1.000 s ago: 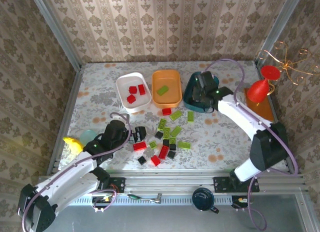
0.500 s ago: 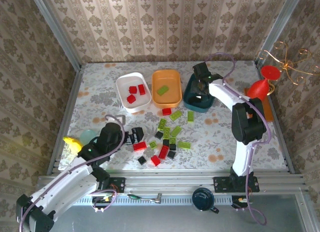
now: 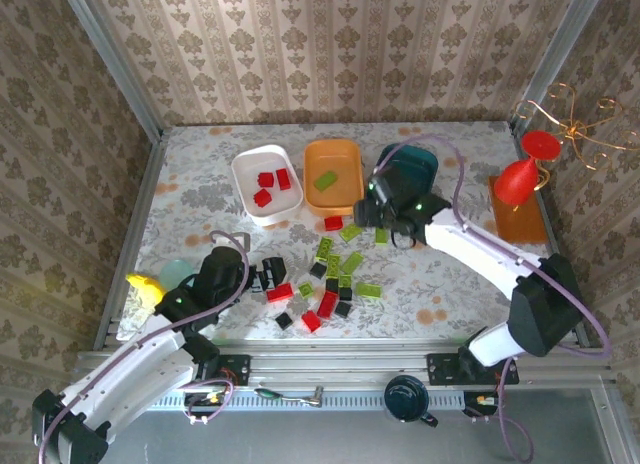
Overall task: Sort the legos into containers by color
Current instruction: Pick up the lego from the middle-left of the table.
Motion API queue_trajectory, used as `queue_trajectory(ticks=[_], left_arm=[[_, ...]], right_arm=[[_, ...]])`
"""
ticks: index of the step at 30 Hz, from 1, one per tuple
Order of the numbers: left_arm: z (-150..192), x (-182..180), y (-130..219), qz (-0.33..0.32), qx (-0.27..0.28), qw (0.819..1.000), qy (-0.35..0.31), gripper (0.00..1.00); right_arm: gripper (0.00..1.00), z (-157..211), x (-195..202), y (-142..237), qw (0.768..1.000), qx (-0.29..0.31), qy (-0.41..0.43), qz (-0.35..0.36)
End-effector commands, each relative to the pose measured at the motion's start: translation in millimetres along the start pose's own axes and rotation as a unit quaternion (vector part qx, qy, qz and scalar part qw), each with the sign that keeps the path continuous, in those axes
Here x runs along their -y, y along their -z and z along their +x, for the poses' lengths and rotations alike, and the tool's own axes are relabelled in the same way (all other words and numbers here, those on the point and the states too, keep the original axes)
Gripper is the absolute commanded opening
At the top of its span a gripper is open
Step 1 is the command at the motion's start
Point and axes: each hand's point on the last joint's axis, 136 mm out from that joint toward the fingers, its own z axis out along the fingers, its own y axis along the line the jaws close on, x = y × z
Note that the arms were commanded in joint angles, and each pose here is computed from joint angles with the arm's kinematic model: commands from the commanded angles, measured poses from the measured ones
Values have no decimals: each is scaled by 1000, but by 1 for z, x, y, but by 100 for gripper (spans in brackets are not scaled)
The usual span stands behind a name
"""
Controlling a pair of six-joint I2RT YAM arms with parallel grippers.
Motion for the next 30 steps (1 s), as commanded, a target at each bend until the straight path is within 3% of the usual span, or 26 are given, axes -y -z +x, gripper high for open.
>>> queue_trajectory(ticks=[1,8,17,26,30], left_arm=[[12,-10,-2,-23,-22,999,-3,100],[54,-25,-1,-68,-90,994,-14,97],[109,-18,-7,-81,-146,984,-60,89],[89,-11,-18,-117,-142,973,-139,91],[93,-10,-20,-117,-173,967,-146,87]], right_arm=[[75,48,-3,-1,999,-40,6,-3],[75,103,10,-3,997,-70,7,12],[75,111,18,-6,997,-71,1,23],[75,107,19,-1,998,-64,1,24],[75,107,23,3,998,-61,1,29]])
